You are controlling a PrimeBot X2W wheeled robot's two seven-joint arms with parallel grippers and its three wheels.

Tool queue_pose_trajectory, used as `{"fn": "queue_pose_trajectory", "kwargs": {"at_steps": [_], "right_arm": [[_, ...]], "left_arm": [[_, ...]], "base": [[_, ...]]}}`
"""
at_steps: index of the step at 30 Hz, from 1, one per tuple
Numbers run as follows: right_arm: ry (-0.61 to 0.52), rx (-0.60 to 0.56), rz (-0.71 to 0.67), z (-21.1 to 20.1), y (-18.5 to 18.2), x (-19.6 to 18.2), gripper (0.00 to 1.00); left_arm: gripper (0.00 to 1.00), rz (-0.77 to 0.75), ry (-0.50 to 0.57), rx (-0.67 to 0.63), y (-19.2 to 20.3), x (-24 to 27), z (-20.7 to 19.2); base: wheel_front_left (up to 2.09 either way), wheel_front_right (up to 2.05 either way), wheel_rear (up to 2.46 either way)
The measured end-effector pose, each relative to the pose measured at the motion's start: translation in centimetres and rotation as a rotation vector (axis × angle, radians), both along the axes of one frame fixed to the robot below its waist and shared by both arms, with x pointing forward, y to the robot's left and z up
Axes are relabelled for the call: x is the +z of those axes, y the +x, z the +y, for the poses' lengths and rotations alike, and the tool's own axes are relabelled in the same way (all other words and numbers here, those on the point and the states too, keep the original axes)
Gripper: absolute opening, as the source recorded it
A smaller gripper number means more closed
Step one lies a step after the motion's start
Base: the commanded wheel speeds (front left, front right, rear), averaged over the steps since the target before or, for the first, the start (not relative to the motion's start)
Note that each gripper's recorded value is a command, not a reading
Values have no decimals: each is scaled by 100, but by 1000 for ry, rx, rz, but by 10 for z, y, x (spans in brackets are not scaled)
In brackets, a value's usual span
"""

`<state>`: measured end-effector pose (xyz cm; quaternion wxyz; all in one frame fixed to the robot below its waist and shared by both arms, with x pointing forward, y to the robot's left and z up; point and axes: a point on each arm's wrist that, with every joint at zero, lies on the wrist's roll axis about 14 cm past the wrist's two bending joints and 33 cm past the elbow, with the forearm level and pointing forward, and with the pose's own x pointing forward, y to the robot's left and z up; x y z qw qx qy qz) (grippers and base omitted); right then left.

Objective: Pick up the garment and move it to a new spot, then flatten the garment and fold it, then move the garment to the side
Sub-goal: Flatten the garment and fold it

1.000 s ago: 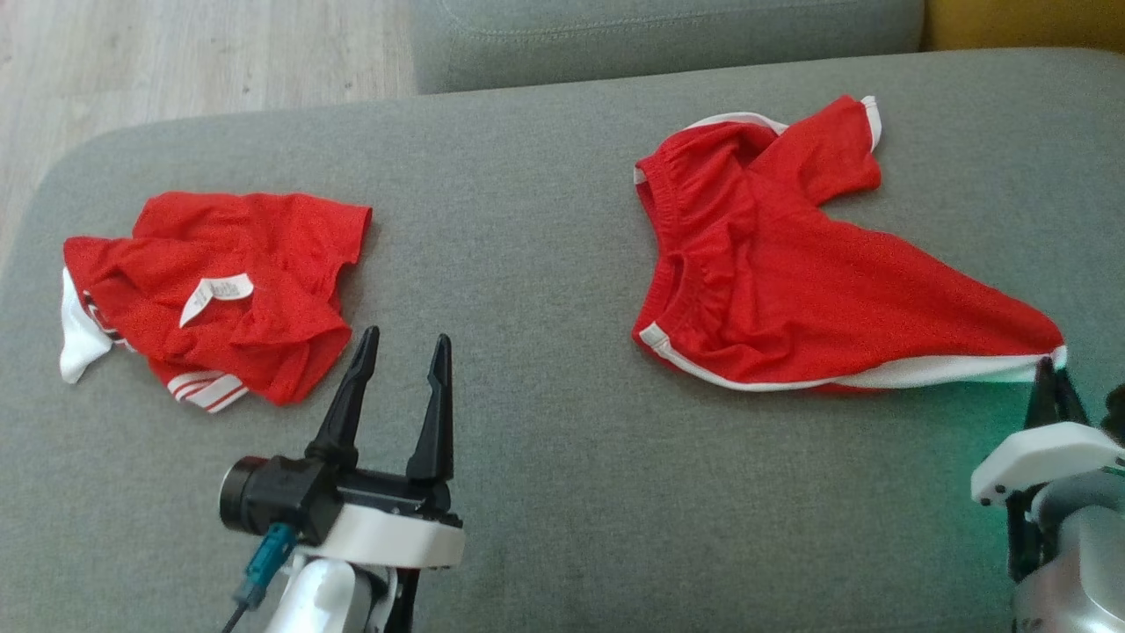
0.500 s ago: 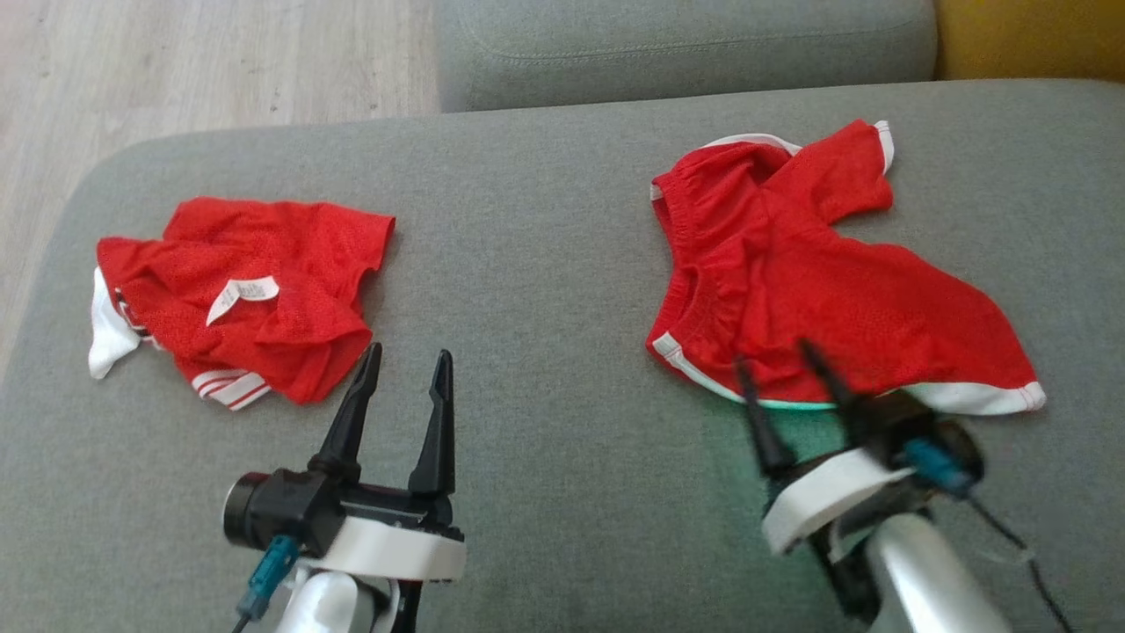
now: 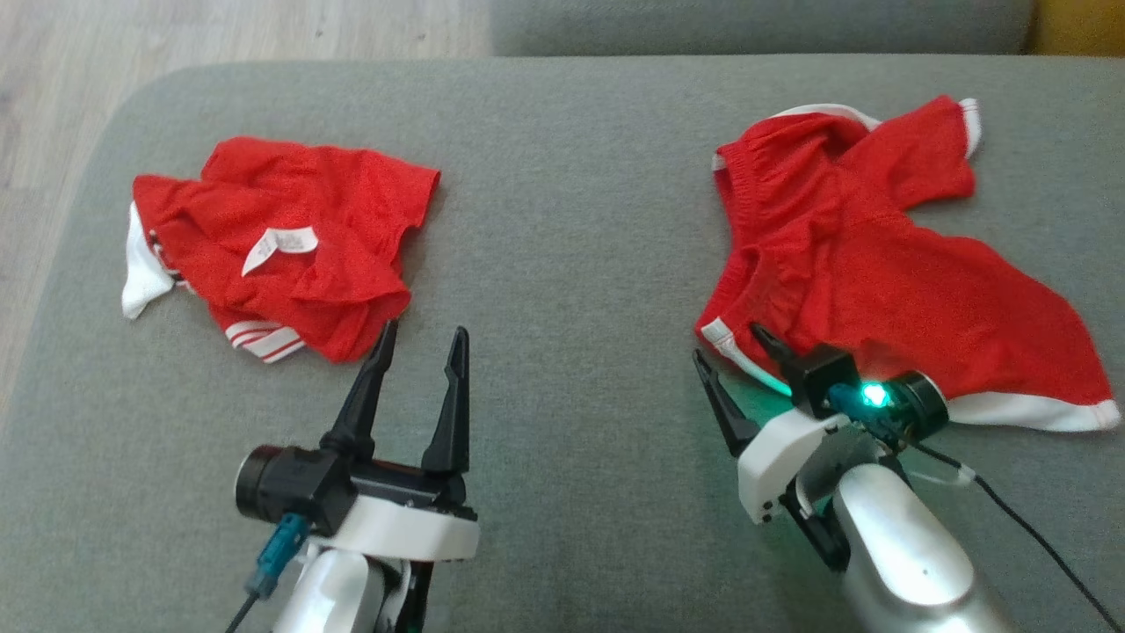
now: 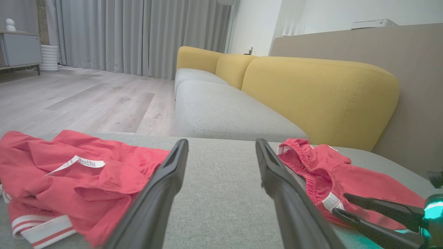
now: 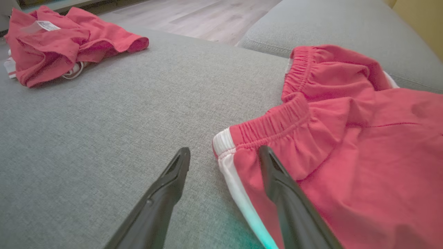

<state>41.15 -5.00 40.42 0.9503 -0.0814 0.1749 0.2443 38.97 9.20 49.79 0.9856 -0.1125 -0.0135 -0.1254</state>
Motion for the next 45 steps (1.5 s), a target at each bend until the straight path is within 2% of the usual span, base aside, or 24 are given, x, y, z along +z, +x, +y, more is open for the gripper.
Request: {"fn": "queue_pose_trajectory", "kwargs": {"at_steps": [9,10,11,12,17,29,30,31,34,38,41,45], "right_arm": [[-60,27,100,2,8,-33,100],[-62,31,102,3,10,-34,94],[-62,31,102,3,10,-34,34],[-60,36,104,5,11,-34,0],[-13,82,84,21,10,-30,0],[48,248,70,63,-25,-24,0],[49,258,75,65,-28,-24,4],[51,263,78,67,-30,-24,100],[70,261,80,68,-33,-21,100],[148,213,22,65,-24,1,100],[193,134,-38,48,-11,19,100],[216,-21,-124,6,4,41,100]], "left_arm": [[100,35,5,27,4,-13,9],[100,35,6,27,5,-13,9],[100,35,6,27,5,-13,9],[100,32,7,27,7,-12,10],[100,20,8,24,13,-8,9],[100,7,5,4,13,-4,2],[100,6,4,2,13,-4,1],[100,4,4,-1,14,-3,0],[100,-2,2,-10,14,-1,-3],[100,-17,0,-21,13,5,-7],[100,-34,-2,-32,12,10,-11],[100,-43,4,-52,6,13,-18]], "base": [[0,0,0],[0,0,0],[0,0,0],[0,0,0],[0,0,0],[0,0,0],[0,0,0],[0,0,0],[0,0,0],[0,0,0],[0,0,0],[0,0,0]]}}
